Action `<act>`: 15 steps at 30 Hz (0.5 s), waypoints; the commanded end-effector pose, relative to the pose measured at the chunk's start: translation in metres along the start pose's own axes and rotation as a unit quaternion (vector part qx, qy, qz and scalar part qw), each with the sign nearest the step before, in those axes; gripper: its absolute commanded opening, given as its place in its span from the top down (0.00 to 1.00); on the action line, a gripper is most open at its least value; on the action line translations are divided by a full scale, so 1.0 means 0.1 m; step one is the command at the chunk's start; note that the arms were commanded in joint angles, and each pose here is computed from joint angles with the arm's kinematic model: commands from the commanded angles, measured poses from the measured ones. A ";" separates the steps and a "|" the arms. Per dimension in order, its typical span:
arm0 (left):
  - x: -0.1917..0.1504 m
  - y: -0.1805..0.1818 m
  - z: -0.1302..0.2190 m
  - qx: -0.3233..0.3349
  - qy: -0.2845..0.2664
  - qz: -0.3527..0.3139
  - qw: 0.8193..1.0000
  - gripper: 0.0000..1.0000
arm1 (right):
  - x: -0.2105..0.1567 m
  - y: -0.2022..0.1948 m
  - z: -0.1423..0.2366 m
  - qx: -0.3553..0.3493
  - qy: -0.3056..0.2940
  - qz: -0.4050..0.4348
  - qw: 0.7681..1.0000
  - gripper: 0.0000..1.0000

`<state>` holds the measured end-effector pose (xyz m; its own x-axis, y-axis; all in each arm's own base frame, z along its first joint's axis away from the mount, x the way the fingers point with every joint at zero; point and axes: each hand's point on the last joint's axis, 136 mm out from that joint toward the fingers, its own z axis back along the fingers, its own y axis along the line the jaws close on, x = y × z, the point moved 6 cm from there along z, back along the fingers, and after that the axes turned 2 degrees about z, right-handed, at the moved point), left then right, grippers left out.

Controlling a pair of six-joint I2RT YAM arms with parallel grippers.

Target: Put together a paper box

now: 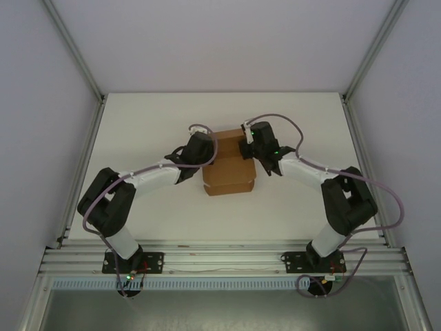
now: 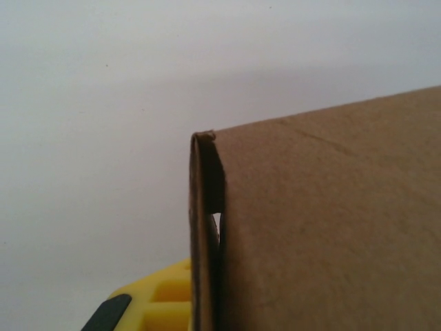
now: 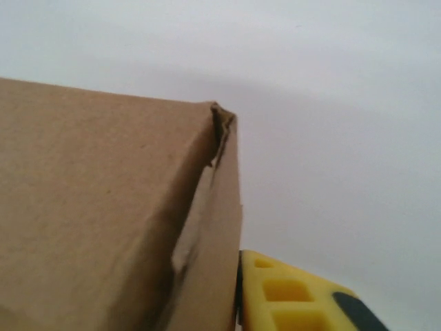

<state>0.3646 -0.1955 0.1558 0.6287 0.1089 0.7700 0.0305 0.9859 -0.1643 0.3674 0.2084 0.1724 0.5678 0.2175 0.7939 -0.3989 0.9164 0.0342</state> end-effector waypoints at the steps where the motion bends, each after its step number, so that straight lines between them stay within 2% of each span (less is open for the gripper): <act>1: 0.04 -0.09 0.04 -0.003 0.003 0.013 1.000 1.00 | 0.22 -0.23 0.01 -0.166 -0.054 -0.037 0.984 0.87; 4: 0.06 -0.06 0.05 0.022 0.000 0.035 0.999 1.00 | 0.16 -0.34 0.00 -0.296 -0.065 -0.041 0.952 0.90; 7: 0.09 0.06 0.06 0.087 0.003 0.056 0.995 1.00 | 0.09 -0.51 0.04 -0.443 -0.050 -0.041 0.894 0.95; 8: 0.09 0.07 0.07 0.094 0.005 0.054 0.994 1.00 | 0.06 -0.55 0.05 -0.474 -0.043 -0.037 0.879 1.00; 9: 0.08 0.09 0.08 0.097 0.002 0.070 0.993 1.00 | 0.04 -0.58 0.06 -0.493 -0.037 -0.031 0.869 1.00; 10: 0.07 0.11 0.08 0.101 0.001 0.076 0.992 1.00 | 0.01 -0.60 0.06 -0.504 -0.038 -0.032 0.862 1.00; 12: 0.07 0.11 0.08 0.098 -0.001 0.075 0.992 1.00 | -0.02 -0.60 0.04 -0.498 -0.044 -0.039 0.865 1.00; 15: 0.07 0.08 0.06 0.083 0.002 0.065 0.994 1.00 | -0.02 -0.55 0.00 -0.452 -0.058 -0.047 0.889 1.00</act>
<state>0.3704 -0.2089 0.1679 0.6209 0.2327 0.7485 -0.0778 0.9685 -0.2365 0.3892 0.2199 0.1723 0.4853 0.1085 0.8676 0.1627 0.9637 -0.2116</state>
